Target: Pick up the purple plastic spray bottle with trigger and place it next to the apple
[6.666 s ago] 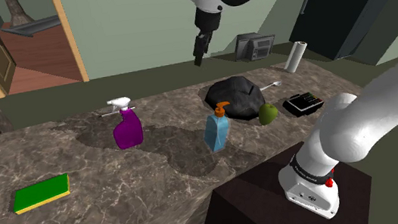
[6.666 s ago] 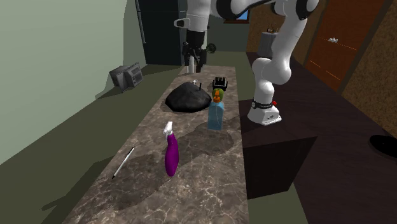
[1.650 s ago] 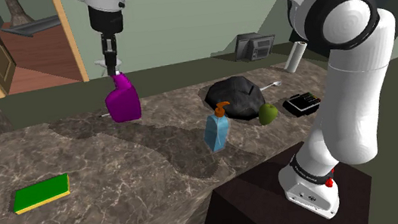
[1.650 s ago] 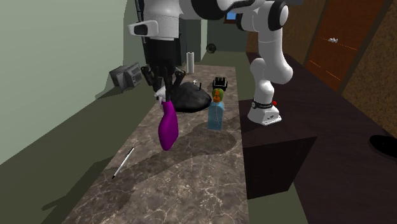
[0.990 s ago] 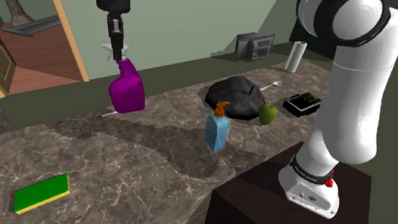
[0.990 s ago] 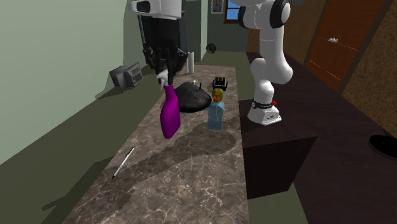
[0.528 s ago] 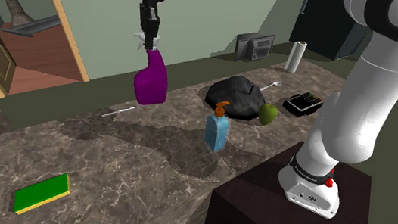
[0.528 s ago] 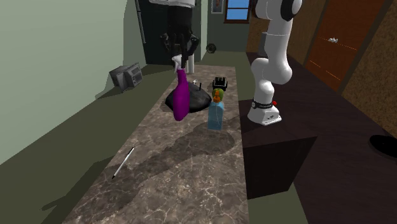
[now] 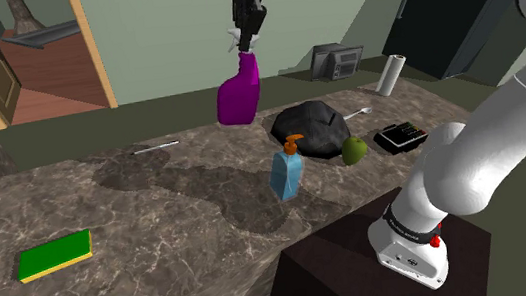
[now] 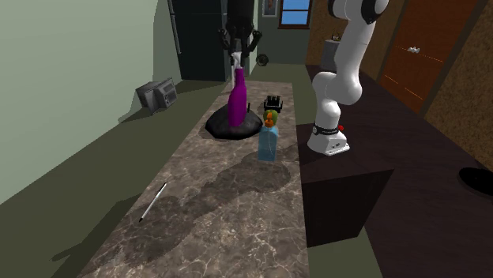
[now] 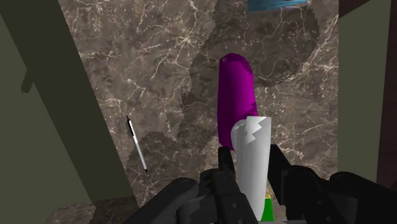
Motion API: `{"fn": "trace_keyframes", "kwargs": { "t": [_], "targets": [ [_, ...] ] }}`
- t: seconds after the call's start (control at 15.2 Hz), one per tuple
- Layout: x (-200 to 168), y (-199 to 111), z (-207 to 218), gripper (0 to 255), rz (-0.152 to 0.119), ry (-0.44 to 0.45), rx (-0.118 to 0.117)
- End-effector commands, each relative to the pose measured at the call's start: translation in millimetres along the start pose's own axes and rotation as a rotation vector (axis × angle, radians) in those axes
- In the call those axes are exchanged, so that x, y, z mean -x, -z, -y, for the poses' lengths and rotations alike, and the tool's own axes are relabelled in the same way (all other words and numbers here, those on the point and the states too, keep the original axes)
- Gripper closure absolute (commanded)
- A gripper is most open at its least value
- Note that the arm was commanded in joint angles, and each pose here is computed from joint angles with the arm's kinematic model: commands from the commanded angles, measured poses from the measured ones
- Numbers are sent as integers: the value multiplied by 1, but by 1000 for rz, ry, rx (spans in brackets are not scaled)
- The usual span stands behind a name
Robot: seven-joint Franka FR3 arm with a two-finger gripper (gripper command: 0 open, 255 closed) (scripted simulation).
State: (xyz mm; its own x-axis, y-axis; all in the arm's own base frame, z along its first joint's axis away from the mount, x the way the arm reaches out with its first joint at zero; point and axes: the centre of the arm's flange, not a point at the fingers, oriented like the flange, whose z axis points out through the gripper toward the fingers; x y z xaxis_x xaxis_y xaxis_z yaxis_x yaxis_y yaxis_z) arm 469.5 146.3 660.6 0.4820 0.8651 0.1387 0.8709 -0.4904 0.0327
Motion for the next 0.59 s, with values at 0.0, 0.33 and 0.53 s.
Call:
{"fn": "trace_keyframes", "kwargs": {
  "t": [0.0,0.33,0.53],
  "targets": [
    [24,11,2,255,0,1,-1],
    [84,37,7,255,0,1,-1],
    [120,53,10,255,0,1,-1]
  ]
}}
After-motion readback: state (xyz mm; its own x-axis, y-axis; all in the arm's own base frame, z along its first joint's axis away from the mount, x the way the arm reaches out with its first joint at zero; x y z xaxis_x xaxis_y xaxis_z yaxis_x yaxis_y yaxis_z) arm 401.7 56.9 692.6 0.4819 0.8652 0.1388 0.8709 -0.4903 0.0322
